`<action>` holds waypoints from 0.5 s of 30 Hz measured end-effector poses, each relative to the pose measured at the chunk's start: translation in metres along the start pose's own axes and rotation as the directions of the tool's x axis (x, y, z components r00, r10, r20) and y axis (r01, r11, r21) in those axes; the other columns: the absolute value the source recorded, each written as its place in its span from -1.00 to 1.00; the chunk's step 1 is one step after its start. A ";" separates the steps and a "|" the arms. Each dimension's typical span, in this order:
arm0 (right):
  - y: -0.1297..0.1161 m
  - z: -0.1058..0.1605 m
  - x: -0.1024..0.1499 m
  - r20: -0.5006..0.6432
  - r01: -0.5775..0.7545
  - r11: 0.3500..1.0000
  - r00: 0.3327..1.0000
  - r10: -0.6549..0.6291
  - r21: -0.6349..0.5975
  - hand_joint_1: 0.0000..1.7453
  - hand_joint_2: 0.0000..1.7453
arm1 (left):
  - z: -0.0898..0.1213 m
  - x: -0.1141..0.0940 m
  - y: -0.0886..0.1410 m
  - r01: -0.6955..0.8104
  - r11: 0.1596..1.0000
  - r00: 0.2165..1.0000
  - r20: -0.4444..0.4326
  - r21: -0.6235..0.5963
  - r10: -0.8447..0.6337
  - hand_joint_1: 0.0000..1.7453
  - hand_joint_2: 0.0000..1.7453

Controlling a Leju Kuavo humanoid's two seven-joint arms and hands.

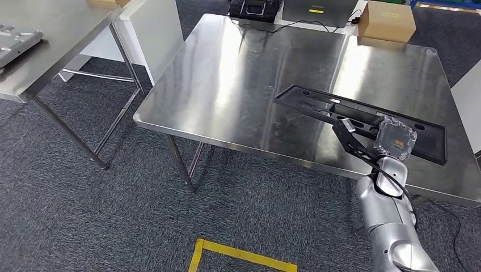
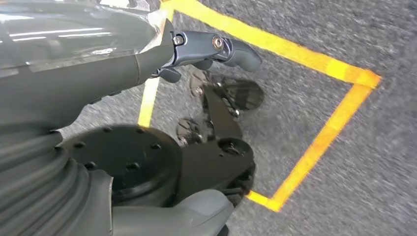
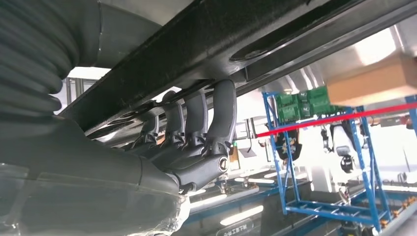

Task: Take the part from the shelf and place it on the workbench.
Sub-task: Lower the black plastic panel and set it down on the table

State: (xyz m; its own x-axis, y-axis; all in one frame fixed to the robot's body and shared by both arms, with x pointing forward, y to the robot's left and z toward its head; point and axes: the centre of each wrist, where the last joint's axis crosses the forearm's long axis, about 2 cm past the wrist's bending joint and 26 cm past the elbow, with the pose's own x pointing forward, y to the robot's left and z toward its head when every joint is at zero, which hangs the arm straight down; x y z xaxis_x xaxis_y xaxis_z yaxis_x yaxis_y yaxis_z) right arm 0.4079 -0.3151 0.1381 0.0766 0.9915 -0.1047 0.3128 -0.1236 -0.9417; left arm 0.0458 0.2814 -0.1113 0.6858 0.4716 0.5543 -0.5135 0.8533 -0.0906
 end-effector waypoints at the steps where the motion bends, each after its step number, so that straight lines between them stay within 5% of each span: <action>1: 0.000 0.000 0.000 0.000 0.000 1.000 1.000 0.000 0.001 1.00 1.00 | 0.000 0.000 0.000 0.001 1.000 1.000 -0.001 -0.001 -0.001 -1.00 1.00; 15: 0.002 0.002 -0.006 -0.010 -0.011 1.000 1.000 0.011 0.008 1.00 1.00 | 0.000 0.001 0.001 0.004 1.000 1.000 0.002 -0.003 -0.004 -1.00 1.00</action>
State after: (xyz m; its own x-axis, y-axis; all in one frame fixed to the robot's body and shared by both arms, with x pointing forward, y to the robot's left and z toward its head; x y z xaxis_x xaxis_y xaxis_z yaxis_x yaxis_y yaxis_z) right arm 0.4059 -0.3210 0.1357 0.0895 0.9897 -0.1118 0.3047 -0.1341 -0.9430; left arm 0.0458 0.2826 -0.1114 0.6871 0.4675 0.5561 -0.5089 0.8560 -0.0909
